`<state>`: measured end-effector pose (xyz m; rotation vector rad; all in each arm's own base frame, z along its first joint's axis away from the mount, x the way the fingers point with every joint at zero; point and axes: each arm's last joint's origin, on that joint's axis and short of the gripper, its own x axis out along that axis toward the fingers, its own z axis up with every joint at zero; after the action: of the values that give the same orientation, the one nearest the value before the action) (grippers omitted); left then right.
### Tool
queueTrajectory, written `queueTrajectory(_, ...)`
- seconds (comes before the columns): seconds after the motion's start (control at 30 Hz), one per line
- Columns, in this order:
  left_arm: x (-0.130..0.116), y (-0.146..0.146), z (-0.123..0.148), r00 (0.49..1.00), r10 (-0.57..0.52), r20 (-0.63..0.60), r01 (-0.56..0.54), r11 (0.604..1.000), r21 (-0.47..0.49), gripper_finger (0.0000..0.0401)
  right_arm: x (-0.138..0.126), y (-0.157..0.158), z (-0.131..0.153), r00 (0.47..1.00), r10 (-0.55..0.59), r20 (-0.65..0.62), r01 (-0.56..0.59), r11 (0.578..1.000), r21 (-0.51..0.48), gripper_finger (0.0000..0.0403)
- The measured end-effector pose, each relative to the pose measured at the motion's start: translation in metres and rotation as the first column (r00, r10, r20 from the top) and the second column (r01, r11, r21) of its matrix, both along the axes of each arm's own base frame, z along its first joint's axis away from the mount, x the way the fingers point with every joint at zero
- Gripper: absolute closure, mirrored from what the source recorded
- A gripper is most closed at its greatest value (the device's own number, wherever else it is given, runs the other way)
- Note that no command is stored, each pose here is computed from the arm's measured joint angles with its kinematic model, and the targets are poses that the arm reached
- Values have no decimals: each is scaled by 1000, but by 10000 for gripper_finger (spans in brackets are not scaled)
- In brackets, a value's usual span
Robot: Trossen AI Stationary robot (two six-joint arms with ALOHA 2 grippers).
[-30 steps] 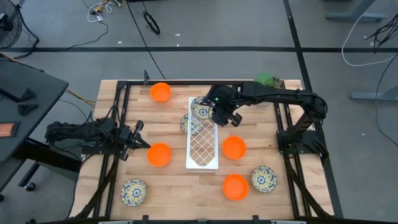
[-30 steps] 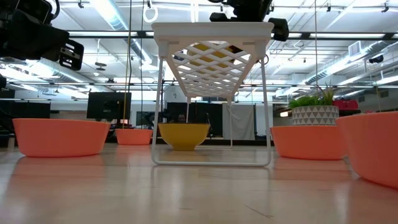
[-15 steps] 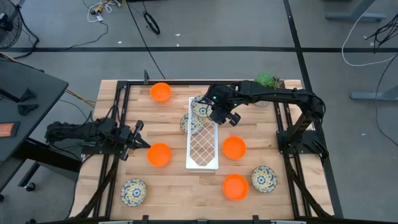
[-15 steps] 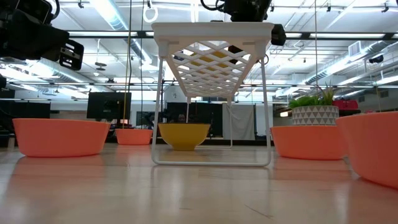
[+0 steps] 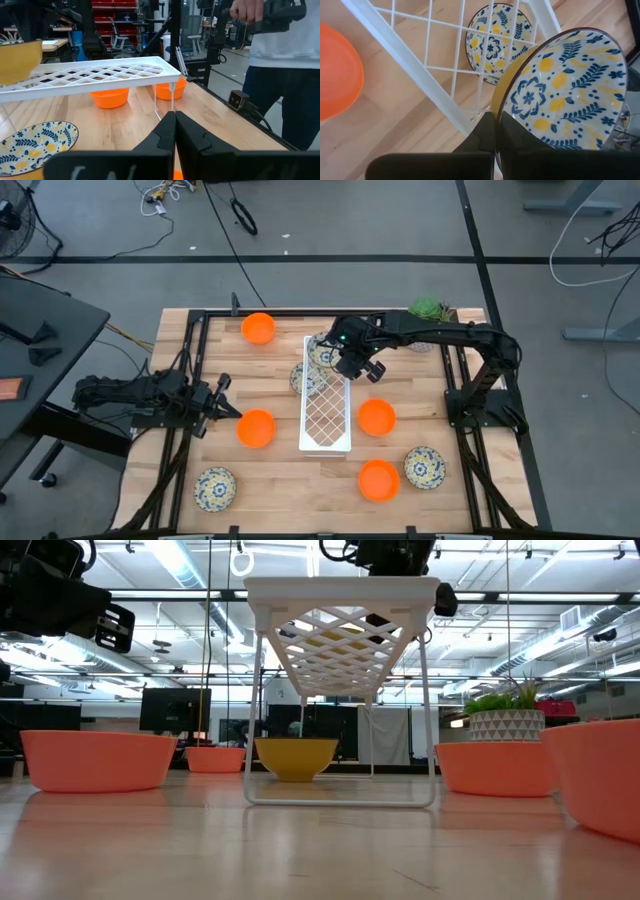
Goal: Pick & Place Mini bowls
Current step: Put the yellow patterned bowl on the shelf, then put the orange bowl on the shelf
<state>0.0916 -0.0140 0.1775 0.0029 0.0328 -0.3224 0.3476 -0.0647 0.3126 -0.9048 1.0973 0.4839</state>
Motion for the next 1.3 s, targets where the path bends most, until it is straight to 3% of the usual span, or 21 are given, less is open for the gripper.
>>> queueTrajectory(0.23, 0, 0, 0, 1000, 0, -3, 0, 1000, 0, 387, 2, -1, -1, 1000, -9, 5, 9, 1000, -5, 399)
queueTrajectory(0.6, 0, 0, 0, 1000, 0, -4, 0, 1000, 0, 387, 2, -1, -2, 999, -33, 3, 33, 999, -9, 334)
queueTrajectory(0.93, 0, 0, 0, 1000, 0, -4, 0, 1000, 0, 387, 1, -1, 0, 998, -64, 9, 64, 998, 3, 319)
queueTrajectory(1.3, 0, 0, 0, 1000, 0, -3, 0, 1000, 0, 387, -22, 5, 34, 988, -102, 115, 101, 995, 14, 318)
